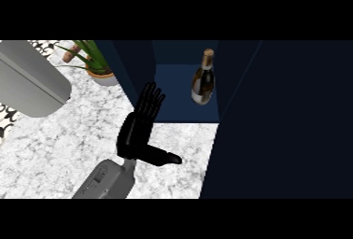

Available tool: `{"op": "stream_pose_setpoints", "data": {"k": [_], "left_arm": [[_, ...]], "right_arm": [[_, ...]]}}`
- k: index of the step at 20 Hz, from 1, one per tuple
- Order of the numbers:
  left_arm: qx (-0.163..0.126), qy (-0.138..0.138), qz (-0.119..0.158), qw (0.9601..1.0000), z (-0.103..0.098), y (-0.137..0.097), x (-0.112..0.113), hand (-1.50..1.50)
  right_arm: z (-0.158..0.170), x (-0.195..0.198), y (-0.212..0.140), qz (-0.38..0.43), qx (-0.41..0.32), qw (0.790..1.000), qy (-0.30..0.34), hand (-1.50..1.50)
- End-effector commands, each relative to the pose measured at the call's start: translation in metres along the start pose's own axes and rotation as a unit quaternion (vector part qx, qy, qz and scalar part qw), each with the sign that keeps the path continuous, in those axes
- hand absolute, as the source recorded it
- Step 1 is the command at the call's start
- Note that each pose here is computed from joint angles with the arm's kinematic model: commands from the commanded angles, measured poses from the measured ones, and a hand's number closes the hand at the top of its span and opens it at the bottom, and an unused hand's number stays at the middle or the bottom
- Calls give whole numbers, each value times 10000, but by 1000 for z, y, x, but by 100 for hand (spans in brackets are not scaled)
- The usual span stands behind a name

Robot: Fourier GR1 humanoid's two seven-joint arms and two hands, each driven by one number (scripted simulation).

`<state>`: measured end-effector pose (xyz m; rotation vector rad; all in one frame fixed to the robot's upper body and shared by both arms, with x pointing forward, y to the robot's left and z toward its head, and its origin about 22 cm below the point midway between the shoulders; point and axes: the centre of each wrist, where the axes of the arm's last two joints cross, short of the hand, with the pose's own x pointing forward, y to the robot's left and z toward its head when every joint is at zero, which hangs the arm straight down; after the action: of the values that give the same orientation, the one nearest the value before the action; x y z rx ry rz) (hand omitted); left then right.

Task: Pick up the wine, place it into the cabinet and close the cabinet

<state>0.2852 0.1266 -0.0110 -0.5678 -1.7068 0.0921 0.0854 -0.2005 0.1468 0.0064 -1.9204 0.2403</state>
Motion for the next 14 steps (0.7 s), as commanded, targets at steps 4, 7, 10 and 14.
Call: {"op": "stream_pose_setpoints", "data": {"k": [4, 7, 10, 14], "left_arm": [[108, -163, 261, 9995, 41, 14, 23, -150], [261, -201, 173, 9993, 74, 33, 10, -150], [175, -355, 113, 9992, 60, 49, 38, -150], [246, -422, -262, 9985, 80, 81, 51, -150]], "right_arm": [[13, 57, -6, -439, 519, 9977, -41, -150], [15, 53, -3, -559, 817, 9950, -106, -150], [14, 43, 2, -843, 1172, 9895, -29, -150], [22, 49, 2, -760, 2237, 9712, 314, 150]]}}
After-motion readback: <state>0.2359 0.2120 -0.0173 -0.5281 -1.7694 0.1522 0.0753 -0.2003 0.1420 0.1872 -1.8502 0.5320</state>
